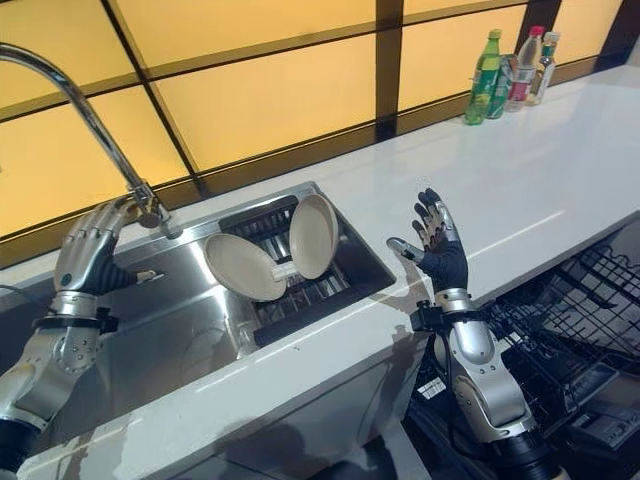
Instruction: Pick up plates and place into dishwasher.
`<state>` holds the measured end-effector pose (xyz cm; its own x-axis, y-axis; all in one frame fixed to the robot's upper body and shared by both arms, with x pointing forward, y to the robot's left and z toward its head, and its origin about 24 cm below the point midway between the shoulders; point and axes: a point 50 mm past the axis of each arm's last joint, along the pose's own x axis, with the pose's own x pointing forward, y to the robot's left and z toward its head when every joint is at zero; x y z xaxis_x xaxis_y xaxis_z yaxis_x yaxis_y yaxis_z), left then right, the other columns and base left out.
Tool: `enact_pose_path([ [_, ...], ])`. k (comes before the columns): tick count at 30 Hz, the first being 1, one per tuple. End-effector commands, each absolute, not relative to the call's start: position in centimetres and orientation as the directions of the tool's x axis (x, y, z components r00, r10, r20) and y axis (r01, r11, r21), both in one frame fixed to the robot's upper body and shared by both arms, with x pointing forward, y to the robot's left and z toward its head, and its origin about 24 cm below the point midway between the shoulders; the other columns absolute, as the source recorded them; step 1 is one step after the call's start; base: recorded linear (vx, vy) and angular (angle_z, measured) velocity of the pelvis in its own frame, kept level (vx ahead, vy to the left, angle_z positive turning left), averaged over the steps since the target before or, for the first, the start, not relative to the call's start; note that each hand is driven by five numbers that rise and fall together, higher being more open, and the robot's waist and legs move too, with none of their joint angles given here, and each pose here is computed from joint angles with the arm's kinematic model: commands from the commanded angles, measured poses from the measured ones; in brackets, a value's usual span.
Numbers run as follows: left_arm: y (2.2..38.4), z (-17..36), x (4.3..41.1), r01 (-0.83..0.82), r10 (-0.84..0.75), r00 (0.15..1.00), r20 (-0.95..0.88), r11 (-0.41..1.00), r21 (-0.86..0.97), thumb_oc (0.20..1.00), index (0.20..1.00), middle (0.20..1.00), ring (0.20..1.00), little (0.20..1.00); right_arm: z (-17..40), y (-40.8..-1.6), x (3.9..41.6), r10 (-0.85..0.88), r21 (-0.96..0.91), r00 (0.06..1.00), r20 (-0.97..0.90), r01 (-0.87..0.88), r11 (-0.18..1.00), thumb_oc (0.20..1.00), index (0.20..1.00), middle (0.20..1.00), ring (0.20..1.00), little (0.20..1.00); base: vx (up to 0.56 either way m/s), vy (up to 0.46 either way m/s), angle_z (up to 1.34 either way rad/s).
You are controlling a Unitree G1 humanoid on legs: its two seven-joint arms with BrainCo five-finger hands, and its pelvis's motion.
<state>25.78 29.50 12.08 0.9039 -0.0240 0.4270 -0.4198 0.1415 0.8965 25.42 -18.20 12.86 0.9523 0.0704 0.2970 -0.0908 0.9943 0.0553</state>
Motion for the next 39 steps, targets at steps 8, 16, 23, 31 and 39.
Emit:
enact_pose_path([
  [8, 29.3, 15.3, 27.1, -0.562, -0.227, 0.812, 0.538, -0.054, 0.825, 1.000, 1.000, 1.000, 1.000, 1.000, 15.7, -19.3, 25.6, 0.106, 0.018, 0.912, 0.396, -0.122, 0.992, 1.000, 1.000, 1.000, 1.000, 1.000, 0.03, 0.145, -0.05],
  [16, 28.1, 14.7, 27.5, -0.544, -0.386, 0.803, 0.455, -0.164, 0.823, 1.000, 1.000, 1.000, 1.000, 1.000, 16.3, -20.7, 25.9, 0.087, -0.012, 0.906, 0.415, -0.090, 0.996, 1.000, 1.000, 1.000, 1.000, 1.000, -0.01, 0.098, -0.06],
  [23, 28.4, 13.1, 27.9, -0.426, -0.403, 0.863, 0.306, -0.254, 0.868, 1.000, 1.000, 1.000, 1.000, 1.000, 16.5, -21.4, 26.3, 0.080, -0.043, 0.909, 0.410, -0.068, 0.997, 1.000, 1.000, 1.000, 1.000, 1.000, 0.01, 0.072, 0.00],
  [31, 28.7, 14.6, 29.7, -0.459, -0.371, 0.867, 0.334, -0.328, 0.826, 1.000, 1.000, 1.000, 1.000, 1.000, 18.4, -21.2, 27.3, 0.077, -0.065, 0.872, 0.483, -0.052, 0.997, 1.000, 1.000, 1.000, 1.000, 1.000, -0.12, 0.039, -0.02],
  [39, 29.2, 17.4, 30.8, -0.540, -0.345, 0.835, 0.428, -0.372, 0.755, 0.200, 0.200, 0.200, 0.200, 0.200, 19.0, -20.7, 27.1, 0.072, -0.041, 0.840, 0.537, -0.059, 0.997, 1.000, 1.000, 1.000, 1.000, 1.000, -0.10, -0.005, -0.02],
])
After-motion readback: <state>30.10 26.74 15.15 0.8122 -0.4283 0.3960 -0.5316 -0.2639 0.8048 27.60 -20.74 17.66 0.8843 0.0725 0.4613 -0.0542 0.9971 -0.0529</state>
